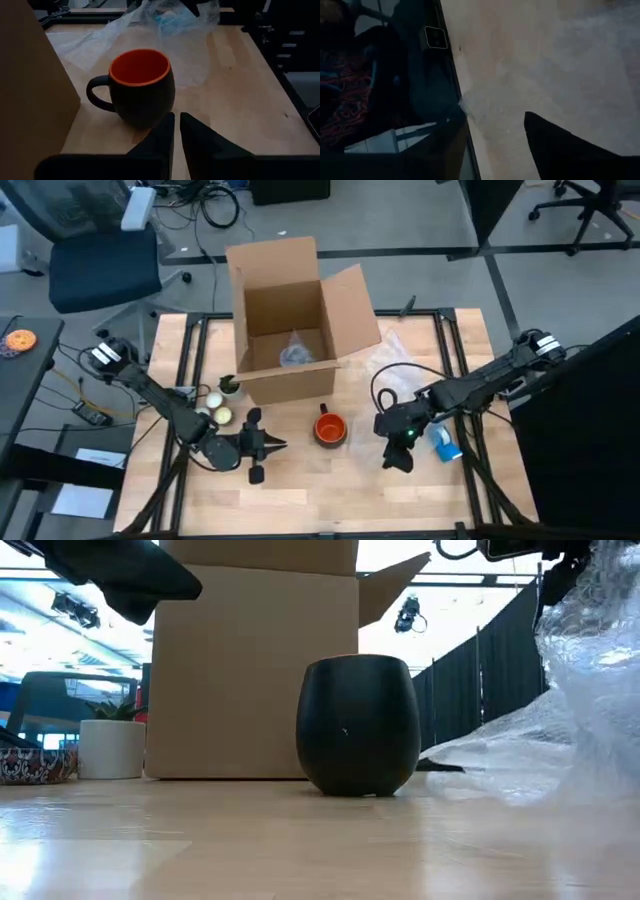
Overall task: Wrap mug
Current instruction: Prepare the bubble wrap
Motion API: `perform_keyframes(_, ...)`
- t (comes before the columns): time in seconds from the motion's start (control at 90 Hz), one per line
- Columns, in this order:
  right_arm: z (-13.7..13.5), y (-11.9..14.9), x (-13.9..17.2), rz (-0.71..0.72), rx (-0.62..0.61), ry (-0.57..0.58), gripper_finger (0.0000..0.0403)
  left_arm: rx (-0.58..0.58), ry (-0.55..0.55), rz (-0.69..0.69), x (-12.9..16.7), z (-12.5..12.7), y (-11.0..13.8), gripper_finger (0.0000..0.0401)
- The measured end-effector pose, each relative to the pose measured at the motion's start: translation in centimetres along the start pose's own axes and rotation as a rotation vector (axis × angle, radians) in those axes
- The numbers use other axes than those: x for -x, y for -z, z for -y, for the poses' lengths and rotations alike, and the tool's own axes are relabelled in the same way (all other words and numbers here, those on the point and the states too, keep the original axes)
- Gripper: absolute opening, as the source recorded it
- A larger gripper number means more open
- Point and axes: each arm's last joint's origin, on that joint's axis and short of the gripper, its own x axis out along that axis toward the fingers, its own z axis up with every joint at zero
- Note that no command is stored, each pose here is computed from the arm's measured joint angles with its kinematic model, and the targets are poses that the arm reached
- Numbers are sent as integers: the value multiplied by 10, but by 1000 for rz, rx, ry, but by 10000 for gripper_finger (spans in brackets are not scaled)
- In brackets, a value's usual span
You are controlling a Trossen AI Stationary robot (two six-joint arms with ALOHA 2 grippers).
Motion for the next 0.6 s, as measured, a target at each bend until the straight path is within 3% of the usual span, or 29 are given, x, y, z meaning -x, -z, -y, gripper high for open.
perform_keyframes(0.156,2,-5,3,10,9,-14,197,0,-3,1,0,0,0,16)
perform_keyframes(0.333,-12,-14,9,41,57,-219,193,0,-12,4,0,0,0,16)
perform_keyframes(0.444,-18,-16,13,53,65,-286,188,0,-15,5,0,-1,0,16)
perform_keyframes(0.522,-17,-14,15,51,57,-267,182,0,-15,5,0,-1,0,16)
perform_keyframes(0.6,-6,-12,15,46,20,-154,173,0,-15,5,0,-1,0,16)
